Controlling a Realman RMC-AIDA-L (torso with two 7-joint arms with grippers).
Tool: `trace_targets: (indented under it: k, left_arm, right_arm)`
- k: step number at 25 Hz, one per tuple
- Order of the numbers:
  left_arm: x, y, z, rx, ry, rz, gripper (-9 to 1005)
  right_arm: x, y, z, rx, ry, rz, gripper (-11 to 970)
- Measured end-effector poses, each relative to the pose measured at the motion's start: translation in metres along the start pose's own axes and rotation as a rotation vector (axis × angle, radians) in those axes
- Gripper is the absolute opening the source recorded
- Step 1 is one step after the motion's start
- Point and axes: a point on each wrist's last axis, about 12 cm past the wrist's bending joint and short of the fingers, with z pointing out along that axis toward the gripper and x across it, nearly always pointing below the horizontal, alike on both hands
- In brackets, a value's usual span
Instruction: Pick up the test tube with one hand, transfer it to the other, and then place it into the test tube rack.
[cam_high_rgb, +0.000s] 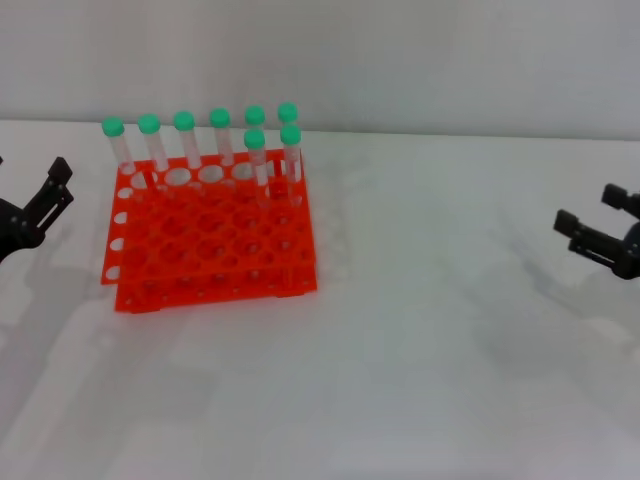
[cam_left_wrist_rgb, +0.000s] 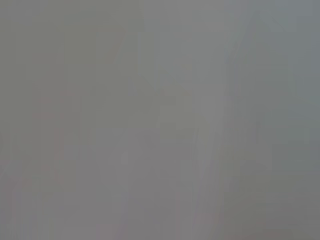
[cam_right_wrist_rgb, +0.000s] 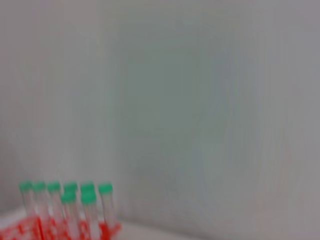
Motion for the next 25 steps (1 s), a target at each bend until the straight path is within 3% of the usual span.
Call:
trace_targets:
  k: [7, 14, 25]
  left_arm:
    - [-0.002, 0.004, 0.006, -0.022, 0.005, 0.004, 868]
    - [-0.008, 0.007, 0.013, -0.042, -0.032, -0.003, 867]
    - [-0.010, 0.006, 0.021, -0.052, -0.048, 0.007, 864]
  right_arm:
    - [0.023, 0.004, -0.028, 0.054, -0.147, 0.011, 857]
    - [0.028, 0.006, -0.044, 0.105, -0.241, -0.006, 857]
    - [0.033, 0.007, -0.050, 0.154, -0.274, -0.018, 858]
